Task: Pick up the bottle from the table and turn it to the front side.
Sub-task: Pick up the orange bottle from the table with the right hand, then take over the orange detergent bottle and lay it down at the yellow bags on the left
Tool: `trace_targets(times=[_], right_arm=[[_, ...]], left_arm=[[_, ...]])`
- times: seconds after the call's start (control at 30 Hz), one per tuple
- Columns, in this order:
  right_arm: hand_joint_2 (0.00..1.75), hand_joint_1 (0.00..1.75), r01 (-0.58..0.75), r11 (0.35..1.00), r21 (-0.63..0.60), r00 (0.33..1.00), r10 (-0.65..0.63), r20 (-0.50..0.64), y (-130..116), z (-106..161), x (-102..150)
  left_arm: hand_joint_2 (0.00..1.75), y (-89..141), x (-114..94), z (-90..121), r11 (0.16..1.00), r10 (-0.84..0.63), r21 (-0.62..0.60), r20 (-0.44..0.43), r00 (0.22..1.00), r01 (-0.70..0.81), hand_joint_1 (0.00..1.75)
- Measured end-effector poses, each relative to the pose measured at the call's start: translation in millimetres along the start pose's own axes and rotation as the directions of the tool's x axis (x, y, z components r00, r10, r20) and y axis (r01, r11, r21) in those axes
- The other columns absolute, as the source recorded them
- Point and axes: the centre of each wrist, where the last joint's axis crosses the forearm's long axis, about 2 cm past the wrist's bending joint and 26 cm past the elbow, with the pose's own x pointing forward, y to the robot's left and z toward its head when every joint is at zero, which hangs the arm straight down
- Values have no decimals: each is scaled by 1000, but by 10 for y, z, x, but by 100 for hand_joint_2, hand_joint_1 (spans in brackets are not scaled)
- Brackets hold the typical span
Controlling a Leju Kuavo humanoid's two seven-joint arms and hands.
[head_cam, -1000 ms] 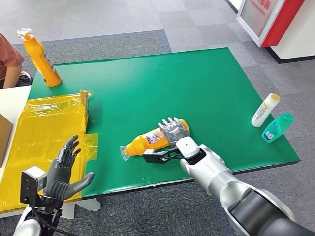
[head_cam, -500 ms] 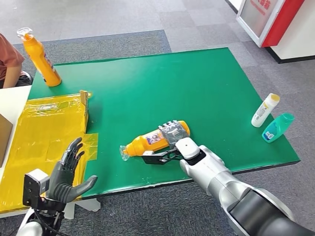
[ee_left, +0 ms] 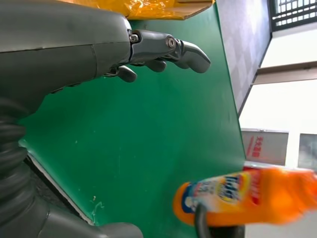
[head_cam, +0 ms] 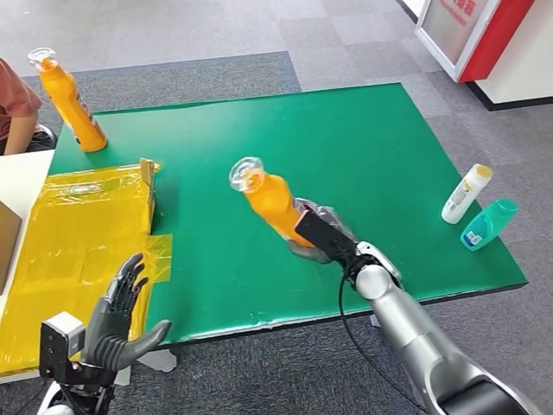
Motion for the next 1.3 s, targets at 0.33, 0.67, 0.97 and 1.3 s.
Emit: trace_targets(times=[0.33,0.67,0.97,1.3], right_arm=[[175,175,254,966,-52,962,-247,112,-162,272,-34],[175,175,374,926,-50,914,-359,192,-73,176,164],[175,175,374,927,-10,905,-363,224,90,79,317],[175,175,301,952,59,915,-305,264,404,-39,557]], left_arm=[[175,15,-11,32,1000,4,7,11,1000,-5,0],[175,138,47,-166,1000,28,-10,72,997,-27,0],[175,151,215,-608,999,43,-38,137,990,-38,0],[175,39,583,-1226,986,148,-109,199,969,-128,0]])
